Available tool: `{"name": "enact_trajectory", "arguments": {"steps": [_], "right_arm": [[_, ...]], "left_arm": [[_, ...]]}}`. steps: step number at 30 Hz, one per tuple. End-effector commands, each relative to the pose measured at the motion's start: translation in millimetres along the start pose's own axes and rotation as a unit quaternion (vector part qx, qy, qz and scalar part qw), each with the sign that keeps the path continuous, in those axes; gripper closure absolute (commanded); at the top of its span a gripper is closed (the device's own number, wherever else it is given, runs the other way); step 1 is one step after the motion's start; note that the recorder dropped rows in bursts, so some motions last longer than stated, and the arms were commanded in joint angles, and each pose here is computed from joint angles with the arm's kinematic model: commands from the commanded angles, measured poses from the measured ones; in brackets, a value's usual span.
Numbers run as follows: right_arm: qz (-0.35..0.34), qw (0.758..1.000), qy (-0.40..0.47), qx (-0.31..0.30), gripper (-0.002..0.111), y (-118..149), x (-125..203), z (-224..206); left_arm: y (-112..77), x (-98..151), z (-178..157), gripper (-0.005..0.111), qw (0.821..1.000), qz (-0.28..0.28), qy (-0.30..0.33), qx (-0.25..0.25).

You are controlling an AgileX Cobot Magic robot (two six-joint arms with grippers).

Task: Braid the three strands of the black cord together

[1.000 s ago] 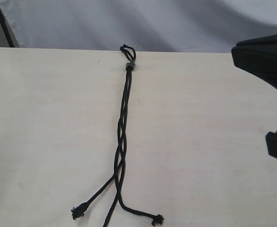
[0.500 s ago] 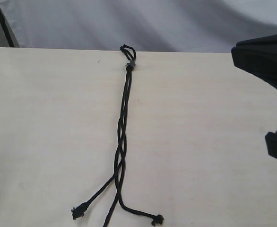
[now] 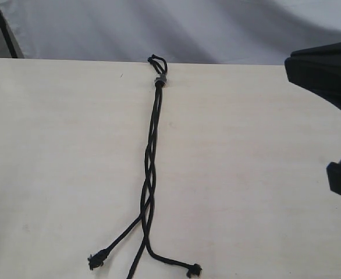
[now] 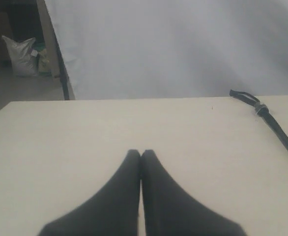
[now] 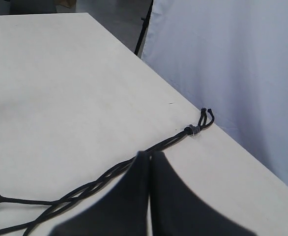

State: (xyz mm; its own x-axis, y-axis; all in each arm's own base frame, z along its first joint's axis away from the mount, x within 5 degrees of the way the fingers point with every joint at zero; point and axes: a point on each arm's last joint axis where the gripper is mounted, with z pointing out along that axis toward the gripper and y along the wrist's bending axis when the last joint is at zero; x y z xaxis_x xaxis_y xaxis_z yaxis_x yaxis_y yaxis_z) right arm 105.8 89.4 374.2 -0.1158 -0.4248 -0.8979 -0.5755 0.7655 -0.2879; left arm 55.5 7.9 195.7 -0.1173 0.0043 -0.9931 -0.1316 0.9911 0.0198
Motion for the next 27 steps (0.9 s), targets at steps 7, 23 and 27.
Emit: {"name": "enact_trajectory", "arguments": {"steps": [7, 23, 27], "right_arm": [[-0.001, 1.0, -0.005, 0.001, 0.108, -1, 0, -1], [0.063, 0.981, -0.084, -0.163, 0.108, 53, 53, 26], [0.096, 0.97, -0.109, -0.197, 0.108, 67, 83, 31]], "left_arm": [[0.1, 2, 0, 0.106, 1.0, -0.003, 0.003, -0.001], [0.1, 2, 0, 0.106, 1.0, -0.003, 0.003, -0.001], [0.1, 2, 0, 0.106, 1.0, -0.003, 0.003, -0.001]]}}
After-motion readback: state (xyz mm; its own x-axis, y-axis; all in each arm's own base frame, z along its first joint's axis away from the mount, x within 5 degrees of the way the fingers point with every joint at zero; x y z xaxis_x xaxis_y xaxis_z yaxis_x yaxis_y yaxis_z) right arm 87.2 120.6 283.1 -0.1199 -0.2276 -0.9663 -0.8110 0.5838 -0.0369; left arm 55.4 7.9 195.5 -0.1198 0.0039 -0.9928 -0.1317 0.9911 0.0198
